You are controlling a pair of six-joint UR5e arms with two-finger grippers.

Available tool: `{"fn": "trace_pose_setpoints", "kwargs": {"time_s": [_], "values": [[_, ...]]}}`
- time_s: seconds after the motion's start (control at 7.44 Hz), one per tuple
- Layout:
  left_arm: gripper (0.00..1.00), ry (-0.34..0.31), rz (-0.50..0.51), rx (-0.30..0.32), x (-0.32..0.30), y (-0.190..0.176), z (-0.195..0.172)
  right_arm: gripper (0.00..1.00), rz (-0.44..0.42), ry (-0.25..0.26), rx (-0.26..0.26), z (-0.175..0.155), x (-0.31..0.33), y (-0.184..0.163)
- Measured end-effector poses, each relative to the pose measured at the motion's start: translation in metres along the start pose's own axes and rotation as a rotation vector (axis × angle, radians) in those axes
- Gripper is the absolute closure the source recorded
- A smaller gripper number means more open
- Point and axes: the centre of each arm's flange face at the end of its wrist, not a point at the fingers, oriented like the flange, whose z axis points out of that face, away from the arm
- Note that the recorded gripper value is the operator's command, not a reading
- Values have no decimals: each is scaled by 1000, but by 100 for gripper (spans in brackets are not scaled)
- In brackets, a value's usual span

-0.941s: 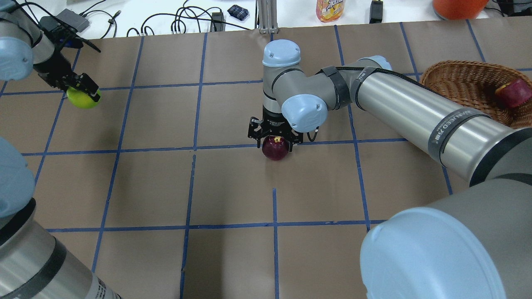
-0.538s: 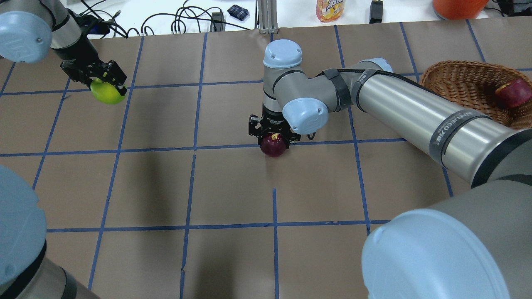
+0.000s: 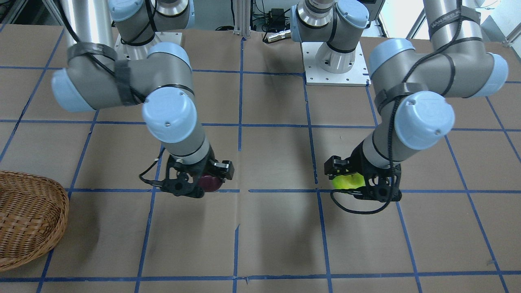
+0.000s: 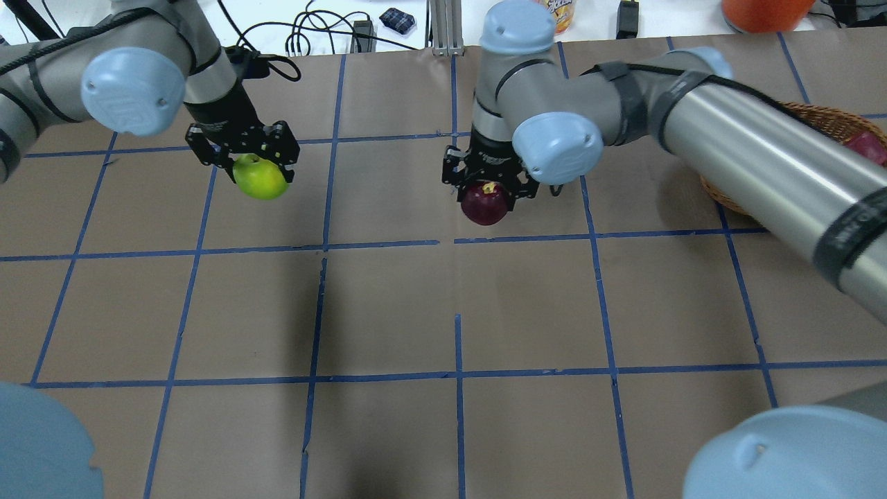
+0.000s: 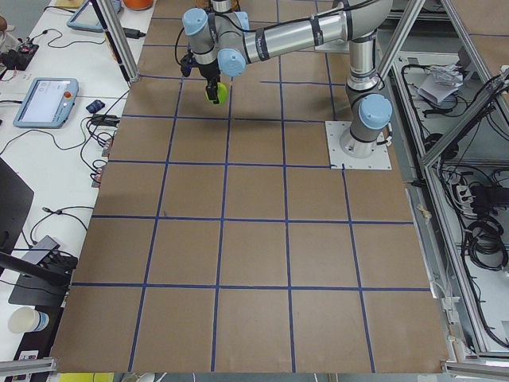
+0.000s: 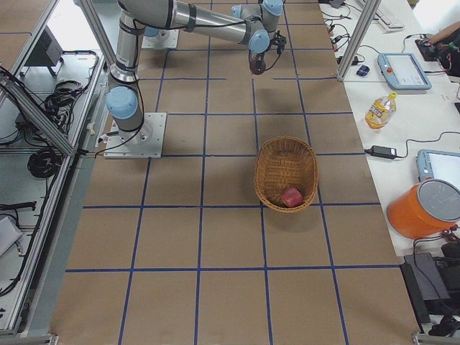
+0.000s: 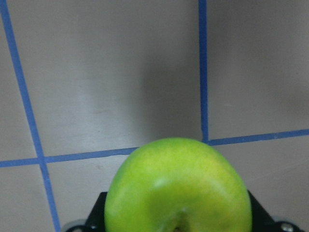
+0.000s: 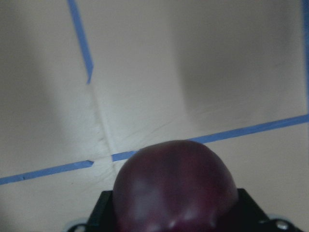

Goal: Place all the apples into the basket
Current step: 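Carry dark apple to basket with right while left carries green apple centerward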

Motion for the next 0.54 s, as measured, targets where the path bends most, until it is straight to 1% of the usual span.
{"fn": "trace_pose_setpoints", "kwargs": {"time_s": [0.13,0.27,0.4,0.54], "values": [[55,-7,-21,36,46,6,9,100,0,18,23,-21,51,-29],[55,-6,-50,83,95,14,17,100,-22,49,42,-36,107,-57],[55,8,-69,145,136,19,27,100,-64,85,51,-45,160,-78],[55,21,-83,182,168,24,46,100,-108,110,51,-50,212,-94]]}}
